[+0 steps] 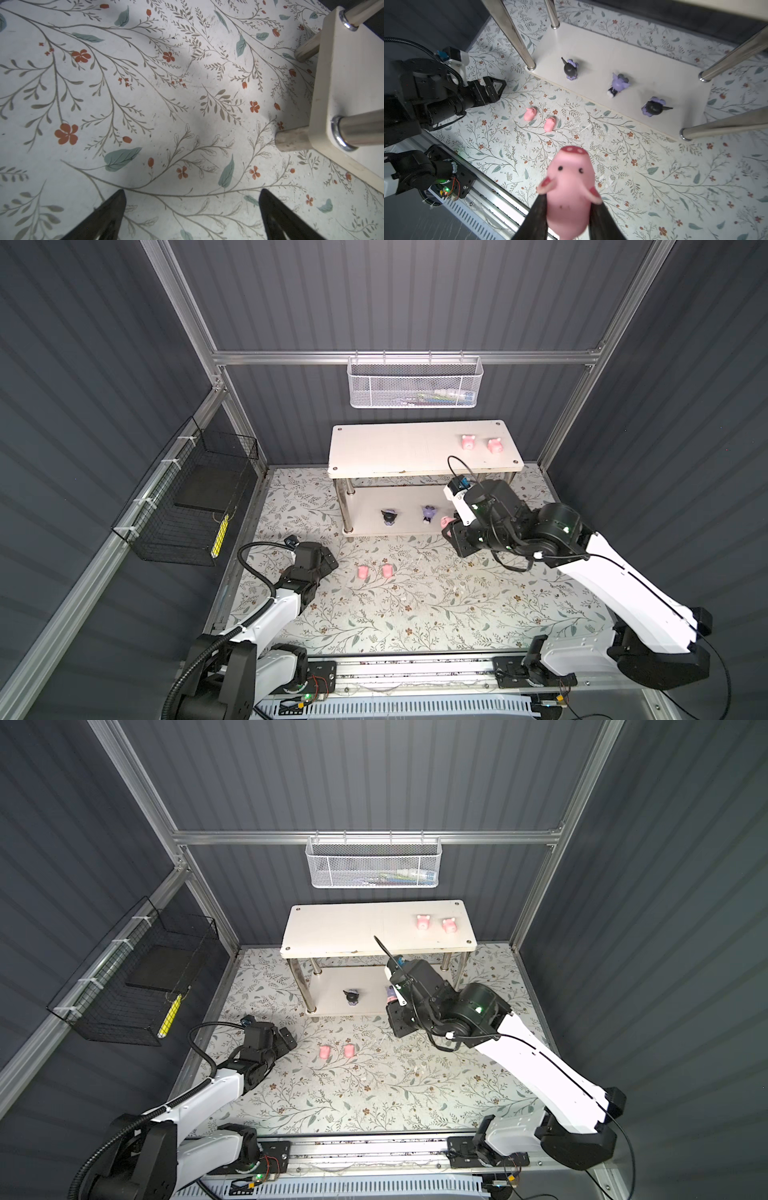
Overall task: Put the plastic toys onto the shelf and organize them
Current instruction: 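Lift the pink pig with the right gripper up over the top shelf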
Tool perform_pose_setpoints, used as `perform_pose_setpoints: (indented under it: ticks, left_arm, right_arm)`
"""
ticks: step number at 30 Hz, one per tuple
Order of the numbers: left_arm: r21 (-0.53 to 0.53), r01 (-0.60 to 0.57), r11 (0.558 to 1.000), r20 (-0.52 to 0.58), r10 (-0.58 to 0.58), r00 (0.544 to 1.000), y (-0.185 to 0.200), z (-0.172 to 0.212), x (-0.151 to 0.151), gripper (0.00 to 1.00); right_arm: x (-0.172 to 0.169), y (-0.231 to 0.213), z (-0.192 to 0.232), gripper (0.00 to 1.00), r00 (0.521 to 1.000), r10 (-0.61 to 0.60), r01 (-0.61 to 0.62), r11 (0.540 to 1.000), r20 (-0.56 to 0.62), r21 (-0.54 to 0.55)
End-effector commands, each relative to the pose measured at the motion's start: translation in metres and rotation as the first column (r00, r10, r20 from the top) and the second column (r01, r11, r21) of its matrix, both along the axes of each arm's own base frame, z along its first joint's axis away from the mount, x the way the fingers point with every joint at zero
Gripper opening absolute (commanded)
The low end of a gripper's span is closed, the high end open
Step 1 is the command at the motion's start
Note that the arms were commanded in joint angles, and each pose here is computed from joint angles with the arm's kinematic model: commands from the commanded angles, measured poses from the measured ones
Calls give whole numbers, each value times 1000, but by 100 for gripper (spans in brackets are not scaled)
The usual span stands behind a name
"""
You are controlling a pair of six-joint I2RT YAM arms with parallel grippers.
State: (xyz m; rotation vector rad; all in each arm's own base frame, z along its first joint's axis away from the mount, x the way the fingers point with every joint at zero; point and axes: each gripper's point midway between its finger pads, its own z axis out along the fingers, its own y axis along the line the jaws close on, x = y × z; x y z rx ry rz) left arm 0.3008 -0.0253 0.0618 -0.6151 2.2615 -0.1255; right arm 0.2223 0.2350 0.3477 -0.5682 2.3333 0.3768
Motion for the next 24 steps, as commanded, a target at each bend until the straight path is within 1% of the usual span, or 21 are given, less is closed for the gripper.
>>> perform_pose_setpoints:
  ticks: [1, 6, 10, 12, 16, 24]
  left_arm:
    - [1, 24, 1000, 32, -24, 999, -5, 13, 10, 100]
    - [-4, 27, 1000, 28, -27, 999, -5, 10, 7, 100]
    - [-15, 22, 1000, 28, -21, 999, -5, 7, 4, 100]
    - [-18, 20, 1000, 30, -19, 999, -5, 6, 3, 100]
    - [-13, 26, 1000, 23, -25, 999, -5, 5, 2, 100]
    - [-9, 21, 1000, 14, -21, 1000, -3, -1, 0, 100]
  right_arm:
    - [4, -13, 15, 32, 999, 16, -11, 995, 51, -96]
    - [29, -6, 49, 32, 989, 5, 4, 998, 149, -64]
    - [57, -7, 63, 32, 980, -37, 43, 999, 195, -27]
    - [75, -9, 65, 32, 976, -68, 69, 998, 206, 1]
    - [101, -7, 66, 31, 973, -92, 87, 996, 210, 34]
    - [151, 1, 58, 32, 970, -119, 125, 992, 213, -14]
